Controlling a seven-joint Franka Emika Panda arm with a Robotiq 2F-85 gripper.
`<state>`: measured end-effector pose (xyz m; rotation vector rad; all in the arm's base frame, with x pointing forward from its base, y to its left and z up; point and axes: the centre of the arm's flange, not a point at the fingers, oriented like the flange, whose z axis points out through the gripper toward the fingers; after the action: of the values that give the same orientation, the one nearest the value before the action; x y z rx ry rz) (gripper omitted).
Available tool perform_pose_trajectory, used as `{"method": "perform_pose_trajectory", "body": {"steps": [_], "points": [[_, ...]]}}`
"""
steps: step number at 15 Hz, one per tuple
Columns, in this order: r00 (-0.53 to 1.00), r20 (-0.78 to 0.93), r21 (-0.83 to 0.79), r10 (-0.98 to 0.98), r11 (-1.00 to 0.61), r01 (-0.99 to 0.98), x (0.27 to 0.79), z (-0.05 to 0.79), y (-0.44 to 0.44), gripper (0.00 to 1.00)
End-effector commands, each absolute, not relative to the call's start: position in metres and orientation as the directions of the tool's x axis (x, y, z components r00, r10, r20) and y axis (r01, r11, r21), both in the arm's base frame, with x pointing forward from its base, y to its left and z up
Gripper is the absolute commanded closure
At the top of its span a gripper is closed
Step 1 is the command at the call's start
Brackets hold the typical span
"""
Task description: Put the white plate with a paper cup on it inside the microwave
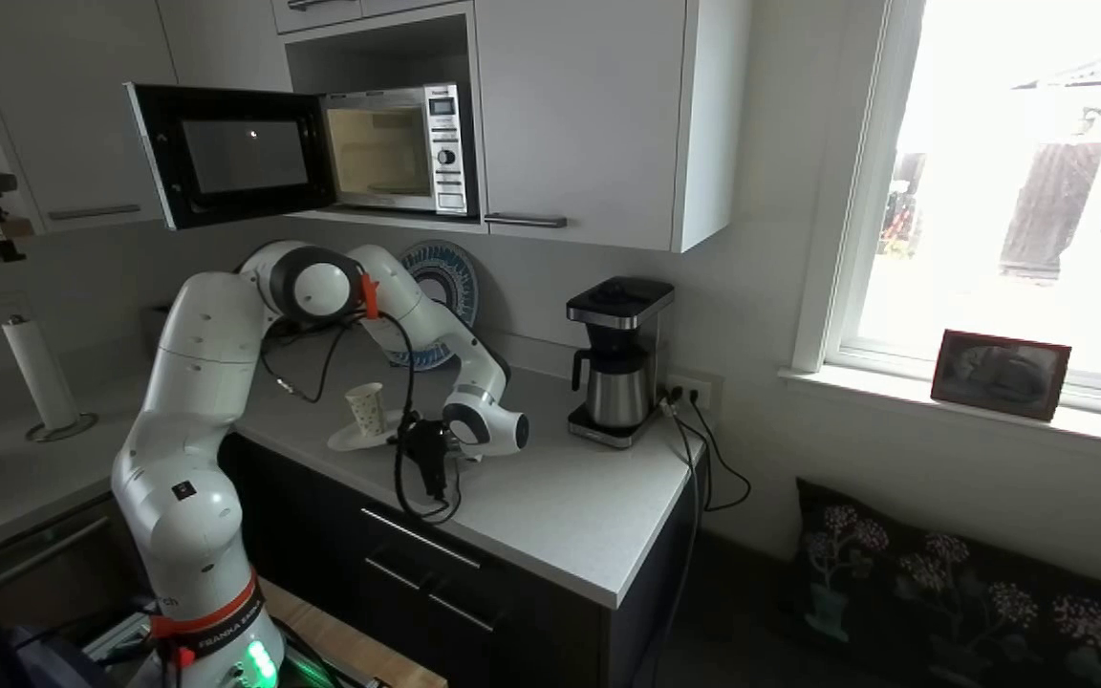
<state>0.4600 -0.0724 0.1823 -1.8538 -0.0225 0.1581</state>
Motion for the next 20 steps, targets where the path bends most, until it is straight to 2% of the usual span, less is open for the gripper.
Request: {"method": "perform_pose_trajectory", "body": {"steps": [1, 20], "points": [[0.994, -0.063, -0.975, 0.092, -0.218, -0.042, 0.4517, 0.1501, -0.0750, 1.00], [0.997, -0.007, -0.993, 0.081, -0.121, 0.002, 0.4472, 0.1506, -0.0802, 1.00]]}}
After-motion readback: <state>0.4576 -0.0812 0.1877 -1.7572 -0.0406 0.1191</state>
